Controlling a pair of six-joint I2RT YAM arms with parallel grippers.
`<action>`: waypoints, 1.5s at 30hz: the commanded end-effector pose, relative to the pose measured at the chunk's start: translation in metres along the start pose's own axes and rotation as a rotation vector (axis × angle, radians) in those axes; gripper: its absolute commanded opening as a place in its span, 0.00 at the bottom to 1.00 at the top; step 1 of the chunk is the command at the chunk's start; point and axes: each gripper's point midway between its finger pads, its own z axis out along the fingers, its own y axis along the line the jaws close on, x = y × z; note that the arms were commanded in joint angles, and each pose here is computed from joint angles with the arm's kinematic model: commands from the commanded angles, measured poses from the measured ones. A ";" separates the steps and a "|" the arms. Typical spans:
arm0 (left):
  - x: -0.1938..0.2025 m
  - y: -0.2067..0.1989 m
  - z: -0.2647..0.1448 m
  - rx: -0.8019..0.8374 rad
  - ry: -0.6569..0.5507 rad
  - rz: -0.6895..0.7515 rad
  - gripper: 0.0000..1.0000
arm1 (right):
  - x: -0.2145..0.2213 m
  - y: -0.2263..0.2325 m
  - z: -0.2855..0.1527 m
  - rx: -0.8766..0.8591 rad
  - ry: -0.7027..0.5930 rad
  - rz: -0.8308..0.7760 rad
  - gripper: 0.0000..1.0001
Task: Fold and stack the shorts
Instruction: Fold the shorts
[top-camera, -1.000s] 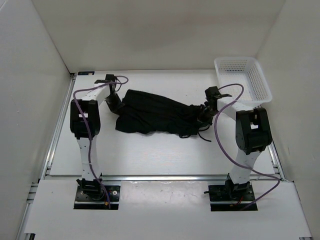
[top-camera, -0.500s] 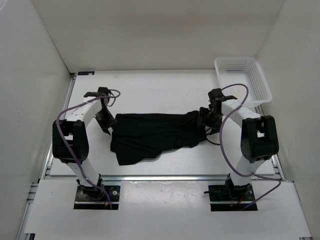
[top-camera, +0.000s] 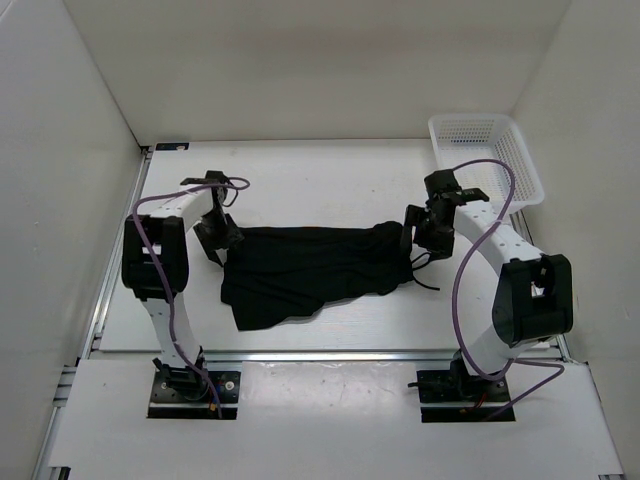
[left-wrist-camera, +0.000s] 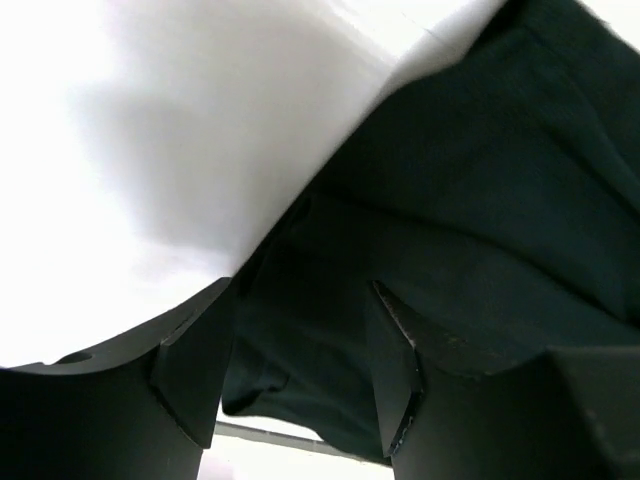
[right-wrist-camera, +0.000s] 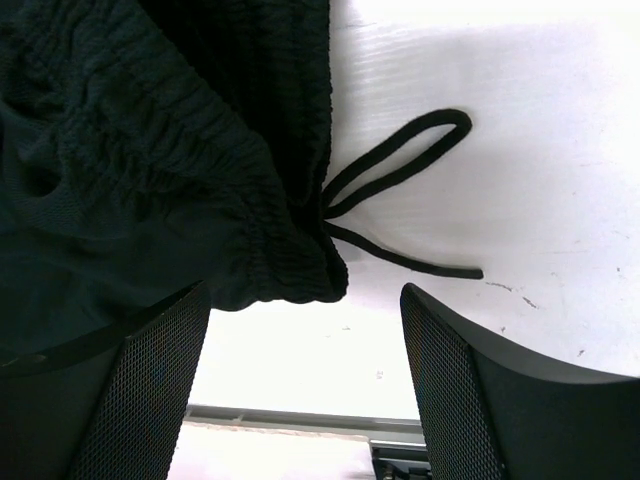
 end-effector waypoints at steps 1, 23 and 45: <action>-0.012 -0.020 -0.007 0.071 -0.030 0.026 0.63 | -0.004 -0.002 -0.014 0.012 -0.029 -0.013 0.81; -0.026 -0.017 -0.038 0.069 -0.122 0.011 0.10 | -0.058 0.063 0.033 -0.178 -0.009 -0.001 0.52; -0.048 -0.020 -0.142 0.106 -0.291 0.020 0.10 | -0.045 0.026 -0.018 -0.027 -0.142 0.066 0.00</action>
